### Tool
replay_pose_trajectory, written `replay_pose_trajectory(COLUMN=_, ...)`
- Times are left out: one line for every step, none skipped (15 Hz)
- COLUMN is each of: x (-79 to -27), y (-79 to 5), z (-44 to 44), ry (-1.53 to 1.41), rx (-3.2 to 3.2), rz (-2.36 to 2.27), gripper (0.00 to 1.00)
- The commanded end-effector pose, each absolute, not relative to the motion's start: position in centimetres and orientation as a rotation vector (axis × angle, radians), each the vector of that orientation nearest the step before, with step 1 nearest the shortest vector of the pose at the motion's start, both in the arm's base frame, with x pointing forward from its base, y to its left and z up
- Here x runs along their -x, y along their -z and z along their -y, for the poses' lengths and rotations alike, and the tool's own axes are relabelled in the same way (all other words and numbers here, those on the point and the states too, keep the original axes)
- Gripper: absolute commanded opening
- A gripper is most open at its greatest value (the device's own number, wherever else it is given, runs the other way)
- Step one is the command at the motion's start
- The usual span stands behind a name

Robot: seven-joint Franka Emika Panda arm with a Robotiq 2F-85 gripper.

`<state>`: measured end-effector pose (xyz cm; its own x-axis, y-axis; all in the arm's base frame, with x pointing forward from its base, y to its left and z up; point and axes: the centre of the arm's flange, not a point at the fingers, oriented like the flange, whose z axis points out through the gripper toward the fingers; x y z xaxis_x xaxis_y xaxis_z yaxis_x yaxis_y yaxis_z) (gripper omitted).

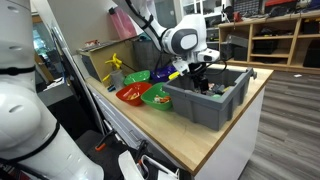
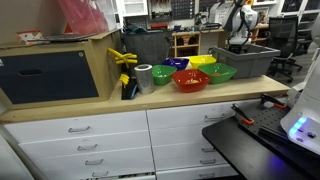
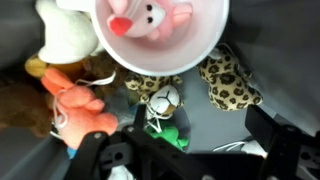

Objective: Put the clear plastic in the green bowl to the left

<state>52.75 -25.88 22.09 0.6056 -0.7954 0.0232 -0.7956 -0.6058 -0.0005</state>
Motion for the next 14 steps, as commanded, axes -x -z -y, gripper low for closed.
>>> replay_pose_trajectory(x=-52.9, y=-21.2, z=25.9, ry=-0.058, rx=-2.789, rz=1.457, gripper=1.00)
replay_pose_trajectory(x=-52.8, y=-20.9, z=26.0, ry=-0.056, rx=-2.787, rz=1.468, gripper=1.00)
replay_pose_trajectory(x=-52.7, y=-20.7, z=26.0, ry=-0.054, rx=-2.785, rz=1.480, gripper=0.75)
replay_pose_trajectory(x=-52.5, y=-20.4, z=26.0, ry=-0.050, rx=-2.784, rz=1.488, gripper=0.74)
replay_pose_trajectory(x=-52.4, y=-20.2, z=26.0, ry=-0.046, rx=-2.784, rz=1.494, gripper=0.66)
replay_pose_trajectory(x=-52.3, y=-20.2, z=26.0, ry=-0.044, rx=-2.784, rz=1.501, gripper=0.58)
replay_pose_trajectory(x=-52.3, y=-20.2, z=26.0, ry=-0.043, rx=-2.784, rz=1.505, gripper=0.49)
replay_pose_trajectory(x=-52.3, y=-20.3, z=26.0, ry=-0.046, rx=-2.786, rz=1.509, gripper=0.42)
replay_pose_trajectory(x=-52.3, y=-20.5, z=26.0, ry=-0.049, rx=-2.787, rz=1.511, gripper=0.36)
replay_pose_trajectory(x=-52.3, y=-20.6, z=26.0, ry=-0.053, rx=-2.788, rz=1.511, gripper=0.27)
replay_pose_trajectory(x=-52.4, y=-20.7, z=26.0, ry=-0.058, rx=-2.790, rz=1.511, gripper=0.21)
replay_pose_trajectory(x=-52.4, y=-20.9, z=26.0, ry=-0.062, rx=-2.791, rz=1.510, gripper=0.12)
replay_pose_trajectory(x=-52.4, y=-21.1, z=26.0, ry=-0.066, rx=-2.791, rz=1.508, gripper=0.06)
replay_pose_trajectory(x=-52.4, y=-21.3, z=26.0, ry=-0.067, rx=-2.793, rz=1.512, gripper=0.01)
